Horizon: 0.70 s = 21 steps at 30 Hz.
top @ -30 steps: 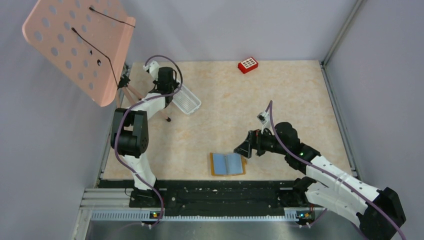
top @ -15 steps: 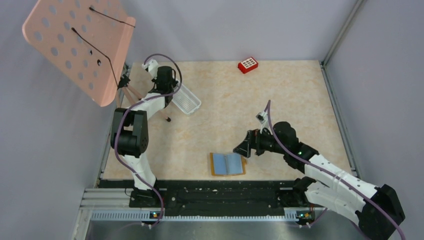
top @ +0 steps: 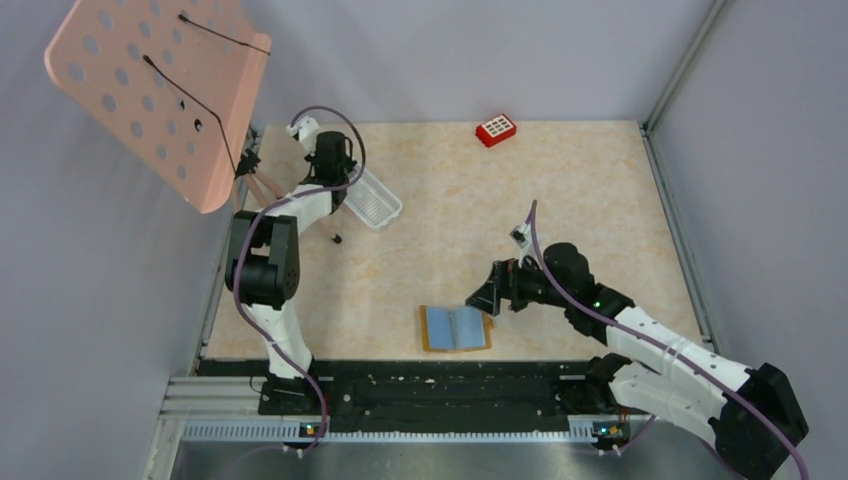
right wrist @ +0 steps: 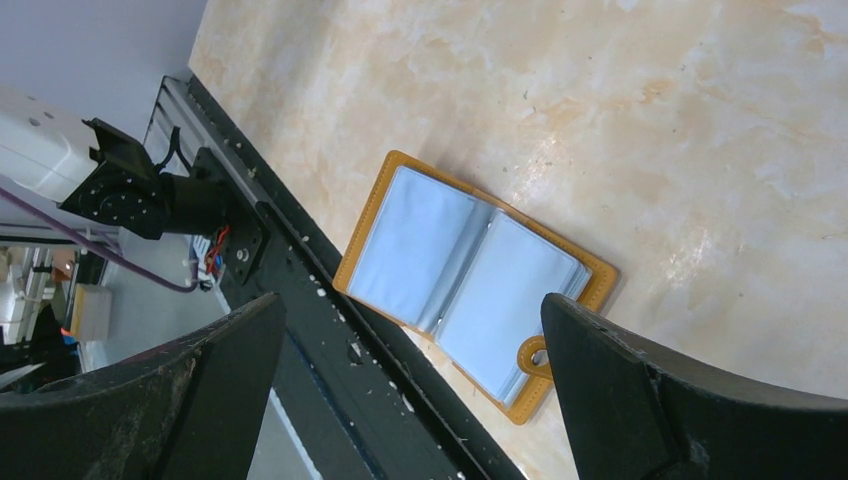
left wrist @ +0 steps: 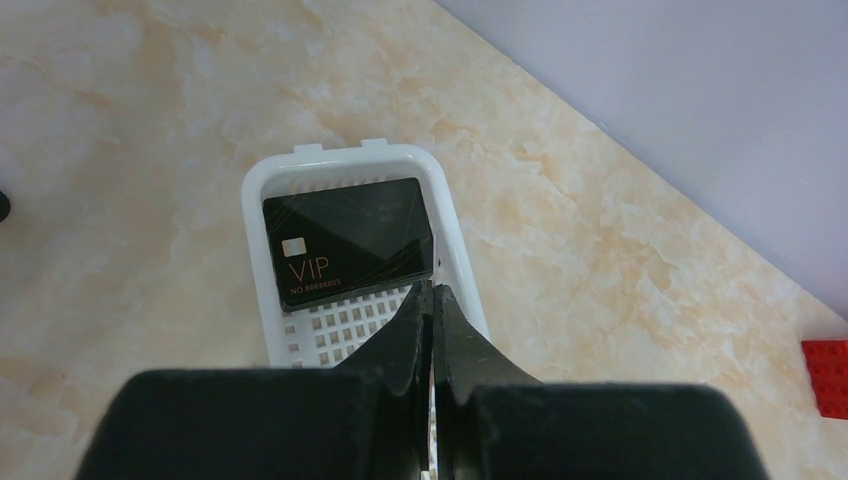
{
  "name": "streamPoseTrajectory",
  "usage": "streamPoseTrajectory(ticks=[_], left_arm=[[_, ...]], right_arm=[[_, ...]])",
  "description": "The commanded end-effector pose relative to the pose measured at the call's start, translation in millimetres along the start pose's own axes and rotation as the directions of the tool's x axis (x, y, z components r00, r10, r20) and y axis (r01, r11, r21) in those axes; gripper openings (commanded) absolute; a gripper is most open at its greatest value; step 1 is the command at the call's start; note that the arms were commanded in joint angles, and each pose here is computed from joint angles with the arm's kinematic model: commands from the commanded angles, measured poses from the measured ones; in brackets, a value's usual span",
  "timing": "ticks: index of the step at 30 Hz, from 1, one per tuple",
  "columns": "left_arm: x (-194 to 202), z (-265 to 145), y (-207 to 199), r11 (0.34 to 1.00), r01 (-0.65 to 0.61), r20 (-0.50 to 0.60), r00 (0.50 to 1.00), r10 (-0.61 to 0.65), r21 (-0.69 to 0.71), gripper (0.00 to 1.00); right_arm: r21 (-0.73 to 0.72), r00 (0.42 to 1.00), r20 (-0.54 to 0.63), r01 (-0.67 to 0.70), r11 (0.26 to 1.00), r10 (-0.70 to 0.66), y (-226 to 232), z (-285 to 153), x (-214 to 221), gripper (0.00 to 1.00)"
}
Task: Take the credit cards out of the card holder
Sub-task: Place the credit card in the storage box.
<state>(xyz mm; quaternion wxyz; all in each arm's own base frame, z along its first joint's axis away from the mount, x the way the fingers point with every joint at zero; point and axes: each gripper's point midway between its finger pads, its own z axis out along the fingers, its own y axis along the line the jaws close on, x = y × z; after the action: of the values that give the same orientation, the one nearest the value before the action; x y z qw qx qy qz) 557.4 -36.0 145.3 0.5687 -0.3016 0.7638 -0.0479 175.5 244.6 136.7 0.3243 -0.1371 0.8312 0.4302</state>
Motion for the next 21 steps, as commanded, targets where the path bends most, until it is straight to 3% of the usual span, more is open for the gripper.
streamPoseTrajectory(ticks=[1, 21], left_arm=[[-24, 7, -12, 1.0, 0.007, 0.072, 0.997, -0.009, 0.025, 0.0], [-22, 26, 3, 0.999, -0.044, 0.093, 0.995, 0.046, -0.022, 0.0]], right_arm=[[-0.038, 0.998, 0.05, 0.038, 0.999, -0.037, 11, 2, -18, 0.99], [-0.042, 0.998, 0.05, 0.034, 0.999, -0.032, 9, 7, -18, 0.99]])
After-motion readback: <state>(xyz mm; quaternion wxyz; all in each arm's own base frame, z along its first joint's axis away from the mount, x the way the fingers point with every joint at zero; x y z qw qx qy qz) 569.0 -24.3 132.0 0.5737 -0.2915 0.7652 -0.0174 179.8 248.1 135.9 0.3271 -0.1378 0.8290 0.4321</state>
